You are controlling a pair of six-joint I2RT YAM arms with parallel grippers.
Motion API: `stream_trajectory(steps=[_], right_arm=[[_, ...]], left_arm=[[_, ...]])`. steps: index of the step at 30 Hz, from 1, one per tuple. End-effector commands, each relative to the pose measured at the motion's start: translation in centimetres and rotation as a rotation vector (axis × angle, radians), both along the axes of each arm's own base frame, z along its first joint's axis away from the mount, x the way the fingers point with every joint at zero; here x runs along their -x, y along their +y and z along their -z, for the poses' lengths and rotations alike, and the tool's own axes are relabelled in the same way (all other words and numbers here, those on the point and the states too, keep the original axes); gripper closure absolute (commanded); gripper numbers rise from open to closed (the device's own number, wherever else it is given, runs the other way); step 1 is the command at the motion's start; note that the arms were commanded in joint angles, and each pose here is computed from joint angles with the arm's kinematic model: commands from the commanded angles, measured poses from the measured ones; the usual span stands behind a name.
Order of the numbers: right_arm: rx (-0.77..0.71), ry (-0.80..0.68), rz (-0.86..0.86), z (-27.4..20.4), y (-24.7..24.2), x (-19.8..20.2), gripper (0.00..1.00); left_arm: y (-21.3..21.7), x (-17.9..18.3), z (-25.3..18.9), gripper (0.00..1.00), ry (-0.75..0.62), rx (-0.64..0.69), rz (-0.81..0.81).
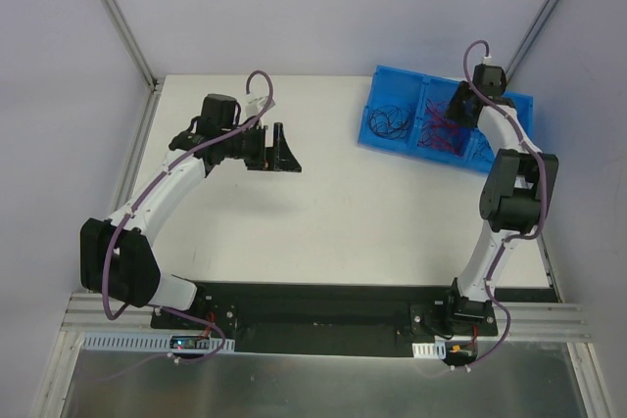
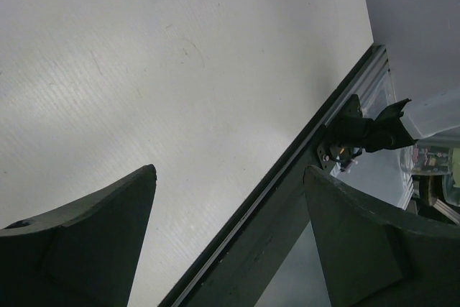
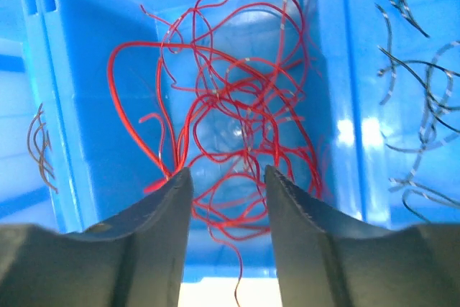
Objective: Untangle the cables
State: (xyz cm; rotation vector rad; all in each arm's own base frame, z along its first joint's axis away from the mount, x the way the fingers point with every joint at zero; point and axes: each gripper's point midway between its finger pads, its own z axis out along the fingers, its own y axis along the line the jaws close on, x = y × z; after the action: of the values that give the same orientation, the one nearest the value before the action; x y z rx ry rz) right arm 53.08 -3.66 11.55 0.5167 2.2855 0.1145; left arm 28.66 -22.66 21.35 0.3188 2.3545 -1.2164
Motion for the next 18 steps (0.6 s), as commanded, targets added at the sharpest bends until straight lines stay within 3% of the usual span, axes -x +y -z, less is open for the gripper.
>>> stream_trajectory(steps=[1, 7, 12, 18], right_arm=[[0.079, -0.041, 0.005, -7.9, -0.9, 3.2, 0.48], [0.101, -0.026, -0.026, -8.7, 1.0, 8.7, 0.32], [0.049, -0.073, -0.136, -7.6, 5.8, 13.7, 0.28], [-0.032, -0.217, -0.306, -6.9, 12.5, 20.7, 0.22]], left_arm=[[-0.3, -0.1, -0.6, 0.18, -0.016, 0.041, 0.021], [-0.4, -0.1, -0.4, 0.17, -0.013, 0.051, 0.025], [-0.2, -0.3, -0.4, 0.17, -0.047, 0.044, 0.009], [-0.2, 0.0, -2.2, 0.15, -0.197, 0.063, 0.002]])
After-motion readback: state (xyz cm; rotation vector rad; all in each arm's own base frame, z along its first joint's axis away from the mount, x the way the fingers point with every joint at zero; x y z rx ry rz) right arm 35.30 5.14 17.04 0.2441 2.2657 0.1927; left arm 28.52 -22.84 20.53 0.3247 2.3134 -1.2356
